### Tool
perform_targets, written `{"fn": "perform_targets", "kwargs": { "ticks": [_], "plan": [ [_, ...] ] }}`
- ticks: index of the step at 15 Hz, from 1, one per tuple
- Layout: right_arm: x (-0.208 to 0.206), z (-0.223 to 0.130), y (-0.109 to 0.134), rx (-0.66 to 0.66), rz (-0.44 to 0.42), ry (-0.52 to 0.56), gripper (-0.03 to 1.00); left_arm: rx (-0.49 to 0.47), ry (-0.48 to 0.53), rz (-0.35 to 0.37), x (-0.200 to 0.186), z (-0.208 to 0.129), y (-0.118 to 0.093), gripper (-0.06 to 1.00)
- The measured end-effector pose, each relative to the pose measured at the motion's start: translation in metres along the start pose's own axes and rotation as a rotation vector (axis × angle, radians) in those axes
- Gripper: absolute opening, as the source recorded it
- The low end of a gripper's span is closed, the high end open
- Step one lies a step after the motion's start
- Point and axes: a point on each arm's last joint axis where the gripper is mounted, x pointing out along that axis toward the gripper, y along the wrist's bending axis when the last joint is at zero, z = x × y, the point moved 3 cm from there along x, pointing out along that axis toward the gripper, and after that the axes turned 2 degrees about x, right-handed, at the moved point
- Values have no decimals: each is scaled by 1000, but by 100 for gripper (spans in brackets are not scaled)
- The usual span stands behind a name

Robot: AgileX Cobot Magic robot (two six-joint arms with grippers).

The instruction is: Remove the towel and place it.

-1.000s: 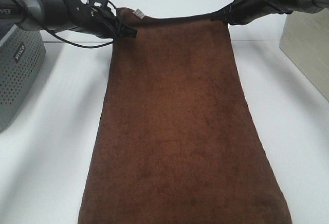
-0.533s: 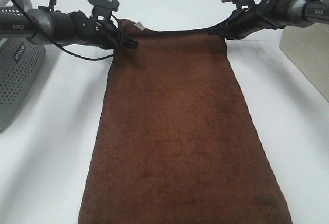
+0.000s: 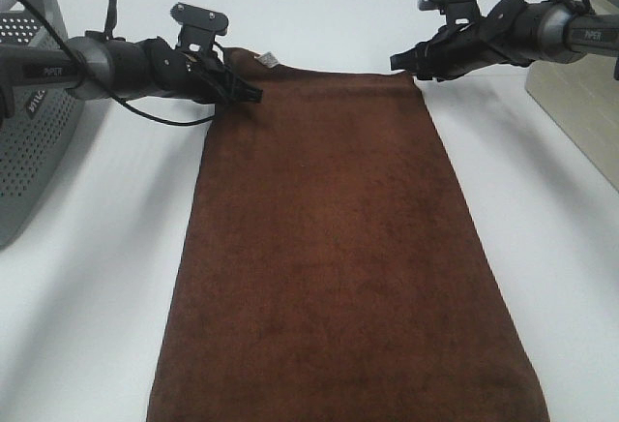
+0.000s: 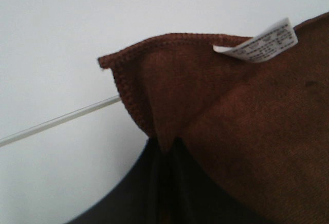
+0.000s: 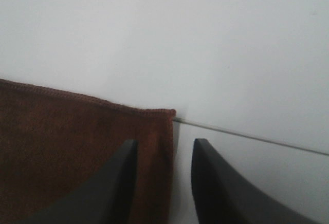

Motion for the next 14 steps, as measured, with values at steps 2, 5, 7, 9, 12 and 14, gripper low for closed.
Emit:
{"fn": "perform_targets", "kwargs": {
  "ticks": [2,5,7,9,12,14],
  "plan": [
    [0,1,0,8,-3,-9,43,0,4,0,1,-3,0,10],
    [0,1,0,10,-2,-8,45,-7,-69,41,1,6,5,40],
    [0,-1,1,10,5,5,47,-47,-106,60,0,10,7,64],
    [-2,-6,5,9,41,59,62,-73,-91,49,0,10,6,74],
    [-26,12,18,-13,123,139,75,-60,8,-38,-20,31,-1,76],
    [-63,44,29,-33,170,168,76,-51,64,-108,-53,66,-5,80]
  ]
}}
